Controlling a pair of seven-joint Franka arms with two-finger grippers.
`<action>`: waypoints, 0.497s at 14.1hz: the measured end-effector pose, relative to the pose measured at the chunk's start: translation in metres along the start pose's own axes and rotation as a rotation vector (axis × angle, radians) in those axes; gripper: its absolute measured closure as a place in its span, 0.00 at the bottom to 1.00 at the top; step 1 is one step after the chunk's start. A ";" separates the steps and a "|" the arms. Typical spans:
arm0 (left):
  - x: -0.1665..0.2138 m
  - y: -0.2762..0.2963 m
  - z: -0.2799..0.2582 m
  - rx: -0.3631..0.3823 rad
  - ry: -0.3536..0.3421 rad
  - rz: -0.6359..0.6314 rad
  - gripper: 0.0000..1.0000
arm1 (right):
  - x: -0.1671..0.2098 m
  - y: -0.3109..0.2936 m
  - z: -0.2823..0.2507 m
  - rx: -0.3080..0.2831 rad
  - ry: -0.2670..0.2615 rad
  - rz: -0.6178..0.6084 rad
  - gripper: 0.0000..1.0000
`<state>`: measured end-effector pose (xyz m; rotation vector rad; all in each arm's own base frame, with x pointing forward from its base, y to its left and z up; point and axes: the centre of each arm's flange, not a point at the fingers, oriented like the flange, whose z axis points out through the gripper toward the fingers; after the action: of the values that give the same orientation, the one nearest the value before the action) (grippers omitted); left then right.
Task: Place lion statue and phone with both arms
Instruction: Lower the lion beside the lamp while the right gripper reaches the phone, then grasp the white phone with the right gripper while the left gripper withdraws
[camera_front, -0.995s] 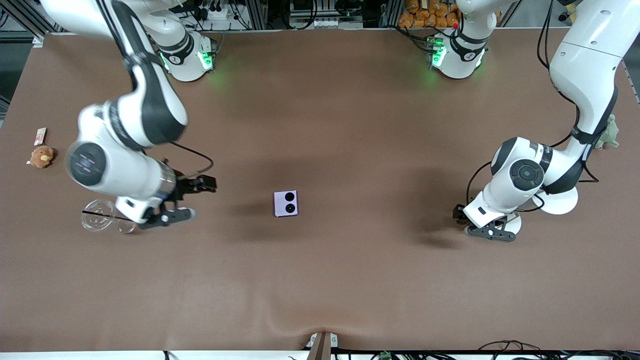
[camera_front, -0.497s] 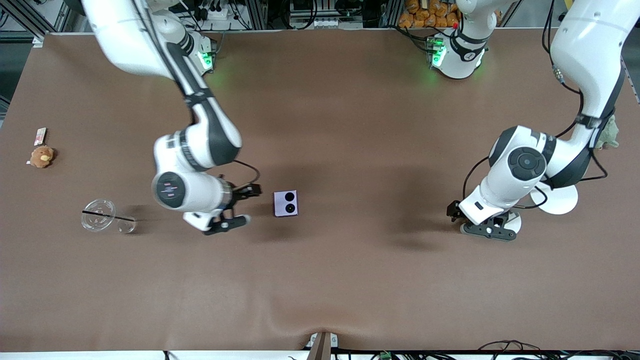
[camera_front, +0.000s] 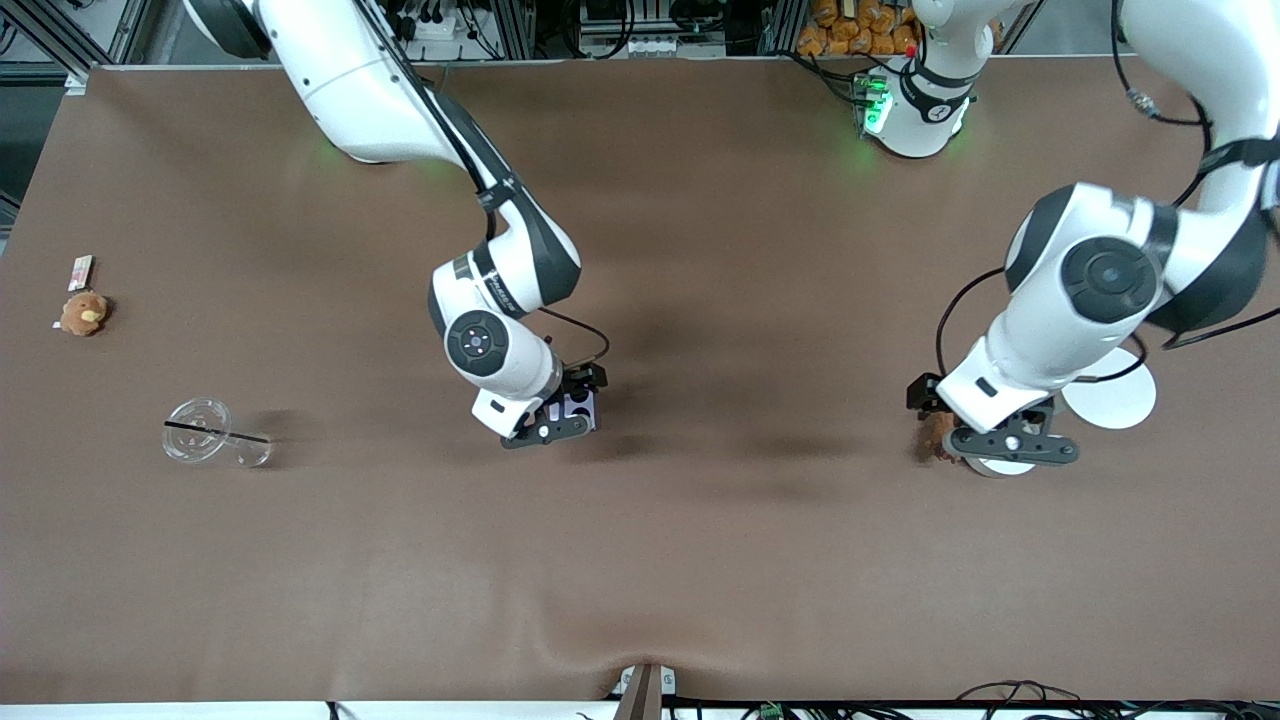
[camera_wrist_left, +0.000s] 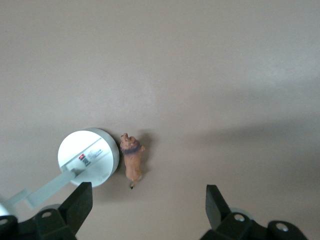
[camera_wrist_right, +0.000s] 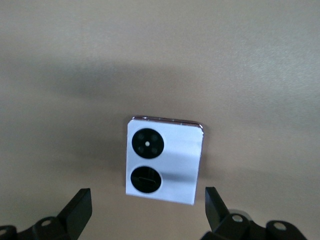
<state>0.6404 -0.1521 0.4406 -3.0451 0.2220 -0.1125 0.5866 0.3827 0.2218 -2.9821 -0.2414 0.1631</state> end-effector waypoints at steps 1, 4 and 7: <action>0.003 -0.003 -0.021 -0.005 0.001 -0.015 0.00 | -0.001 -0.001 0.008 -0.019 0.000 0.012 0.00; 0.010 -0.019 -0.071 -0.006 0.007 -0.054 0.00 | -0.001 -0.001 0.028 -0.095 0.023 0.053 0.00; 0.011 -0.027 -0.094 -0.006 0.014 -0.072 0.00 | -0.004 -0.006 0.045 -0.109 0.033 0.084 0.00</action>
<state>0.6479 -0.1345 0.5377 -3.0594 0.1131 -0.1383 0.5766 0.3940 0.1789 -3.1023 -0.1244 0.1137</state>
